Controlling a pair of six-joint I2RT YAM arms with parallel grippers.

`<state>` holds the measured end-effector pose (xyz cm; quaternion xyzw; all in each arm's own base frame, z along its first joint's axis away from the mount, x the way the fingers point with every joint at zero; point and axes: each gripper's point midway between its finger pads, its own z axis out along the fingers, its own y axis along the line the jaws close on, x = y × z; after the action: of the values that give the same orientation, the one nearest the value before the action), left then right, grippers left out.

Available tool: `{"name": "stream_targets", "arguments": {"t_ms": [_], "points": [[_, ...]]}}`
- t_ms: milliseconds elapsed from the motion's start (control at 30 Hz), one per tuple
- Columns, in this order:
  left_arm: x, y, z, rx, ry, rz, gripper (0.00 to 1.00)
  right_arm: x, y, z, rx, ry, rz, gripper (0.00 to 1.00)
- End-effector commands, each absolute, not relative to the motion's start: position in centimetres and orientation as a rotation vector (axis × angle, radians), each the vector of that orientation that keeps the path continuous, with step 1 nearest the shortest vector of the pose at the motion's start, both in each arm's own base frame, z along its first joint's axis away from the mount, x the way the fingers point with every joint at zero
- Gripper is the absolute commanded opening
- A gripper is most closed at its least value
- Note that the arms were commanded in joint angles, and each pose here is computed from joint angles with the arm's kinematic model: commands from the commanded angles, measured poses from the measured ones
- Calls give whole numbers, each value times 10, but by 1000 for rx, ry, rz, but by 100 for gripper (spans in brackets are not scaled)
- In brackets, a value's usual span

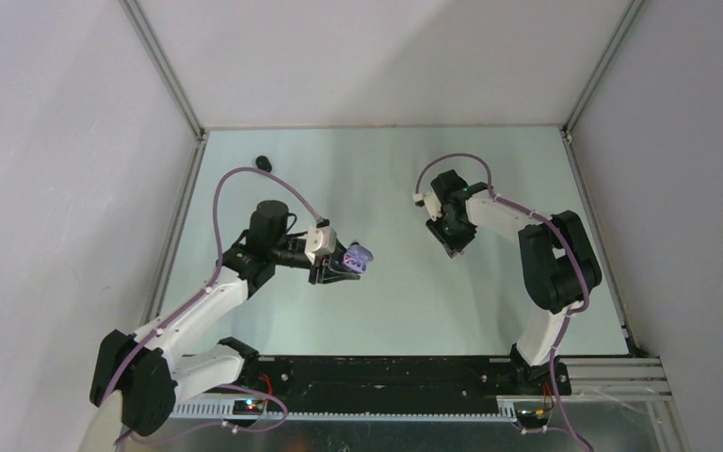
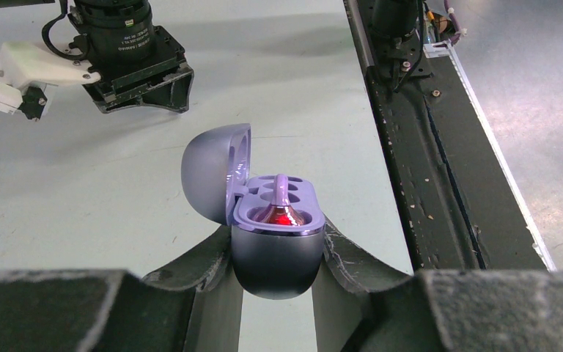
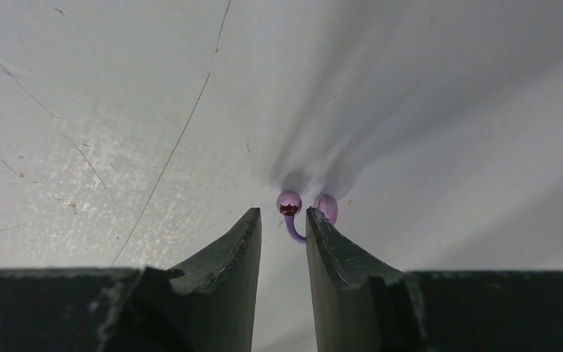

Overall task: Insert the wireless bluetooth earbuds into the charging case
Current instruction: Pick up the earbud from the center of the board.

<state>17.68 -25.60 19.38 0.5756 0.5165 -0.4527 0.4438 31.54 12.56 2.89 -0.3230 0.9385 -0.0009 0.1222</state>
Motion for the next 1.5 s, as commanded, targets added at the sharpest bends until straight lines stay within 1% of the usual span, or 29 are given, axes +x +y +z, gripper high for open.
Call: {"name": "stream_targets", "arguments": {"t_ms": [0,167,500,767,1000,1067,1267,1467], "points": [[178,-259,206,1449,1212,-1096,0,331,123,39,-955,2666,-38,33],[177,-259,205,1450,1213,-1099,0,339,119,42,-962,2636,-63,29],[177,-259,204,1450,1215,-1100,0,348,111,46,-960,2609,-83,15],[178,-259,203,1449,1220,-1102,0,354,108,53,-951,2576,-99,10],[178,-259,204,1449,1219,-1103,0,362,103,55,-931,2567,-138,10],[178,-259,204,1449,1219,-1101,0,364,102,58,-900,2581,-103,9],[178,-259,203,1448,1221,-1098,0,365,115,85,-722,2640,210,9],[181,-261,202,1436,1232,-1106,0,356,136,149,-610,2586,533,10]]}}
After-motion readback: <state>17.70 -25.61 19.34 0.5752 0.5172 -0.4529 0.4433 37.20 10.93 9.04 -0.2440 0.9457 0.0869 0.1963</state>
